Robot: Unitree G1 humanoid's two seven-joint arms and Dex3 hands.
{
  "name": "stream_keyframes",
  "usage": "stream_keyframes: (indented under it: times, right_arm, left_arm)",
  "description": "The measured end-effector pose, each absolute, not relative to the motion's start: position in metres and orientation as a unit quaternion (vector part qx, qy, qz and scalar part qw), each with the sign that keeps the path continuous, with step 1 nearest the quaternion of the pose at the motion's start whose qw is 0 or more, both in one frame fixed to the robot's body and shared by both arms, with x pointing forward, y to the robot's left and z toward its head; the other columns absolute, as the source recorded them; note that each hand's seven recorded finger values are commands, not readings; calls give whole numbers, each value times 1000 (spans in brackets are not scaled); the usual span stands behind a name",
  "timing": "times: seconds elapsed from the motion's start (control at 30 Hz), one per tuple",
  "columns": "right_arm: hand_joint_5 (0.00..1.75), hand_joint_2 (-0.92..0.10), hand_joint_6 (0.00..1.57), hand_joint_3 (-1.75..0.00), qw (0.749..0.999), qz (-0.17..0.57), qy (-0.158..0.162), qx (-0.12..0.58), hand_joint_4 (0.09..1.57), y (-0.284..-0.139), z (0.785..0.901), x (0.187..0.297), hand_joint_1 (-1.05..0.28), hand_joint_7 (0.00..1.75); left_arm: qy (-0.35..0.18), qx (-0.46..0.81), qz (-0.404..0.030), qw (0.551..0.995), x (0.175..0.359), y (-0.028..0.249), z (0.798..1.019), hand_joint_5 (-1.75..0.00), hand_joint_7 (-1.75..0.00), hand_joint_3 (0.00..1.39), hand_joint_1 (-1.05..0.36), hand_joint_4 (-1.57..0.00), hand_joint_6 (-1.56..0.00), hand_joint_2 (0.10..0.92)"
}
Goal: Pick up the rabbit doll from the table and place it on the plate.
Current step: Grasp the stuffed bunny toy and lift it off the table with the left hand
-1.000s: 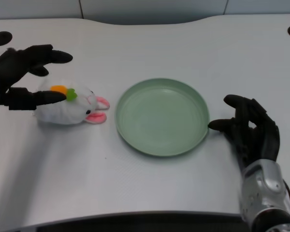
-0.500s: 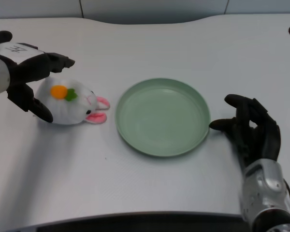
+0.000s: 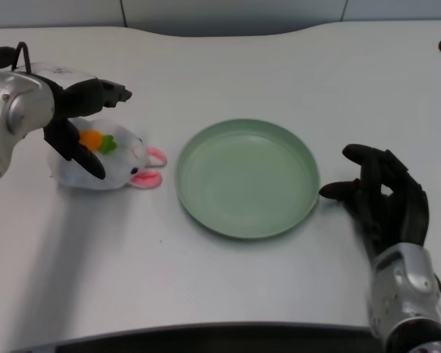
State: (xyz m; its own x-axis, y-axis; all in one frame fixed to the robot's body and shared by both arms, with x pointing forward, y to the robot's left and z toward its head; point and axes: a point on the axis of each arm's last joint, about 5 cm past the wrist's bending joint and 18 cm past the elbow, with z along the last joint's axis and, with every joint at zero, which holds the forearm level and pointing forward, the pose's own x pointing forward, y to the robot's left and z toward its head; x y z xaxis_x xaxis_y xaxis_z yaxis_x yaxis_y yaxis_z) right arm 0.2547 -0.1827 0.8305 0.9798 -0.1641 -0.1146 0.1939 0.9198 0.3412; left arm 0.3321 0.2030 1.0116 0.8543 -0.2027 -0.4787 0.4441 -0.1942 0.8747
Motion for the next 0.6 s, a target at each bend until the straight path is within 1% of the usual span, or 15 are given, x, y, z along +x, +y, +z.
stream_keyframes:
  times: [0.13, 0.3, 0.4, 0.5, 0.6]
  right_arm:
    - [1214, -921, 768, -370, 978, -92, 41, 181, 889, -183, 830, 255, -423, 873]
    - [1236, -921, 774, -382, 978, -96, 41, 179, 882, -182, 831, 255, -422, 882]
    - [1227, -921, 777, -393, 978, -95, 41, 179, 889, -182, 831, 255, -422, 885]
    - [1227, -921, 768, -408, 978, -96, 41, 178, 884, -182, 831, 255, -418, 886]
    - [1234, -921, 760, -413, 978, -97, 40, 179, 879, -182, 831, 255, -419, 888]
  left_arm:
    - [93, 727, -252, 632, 338, 201, 1004, 0, -2, 36, -1048, -1, -4, 920]
    - [114, 736, -248, 619, 344, 200, 999, 0, -19, 32, -1048, 1, -39, 915]
    - [129, 736, -252, 615, 345, 200, 994, 1, -11, 39, -1048, 1, -25, 919]
    - [147, 753, -259, 587, 346, 199, 989, 1, 0, 74, -1048, 1, -2, 919]
    - [163, 768, -261, 562, 348, 198, 987, 1, -2, 61, -1048, 1, -5, 916]
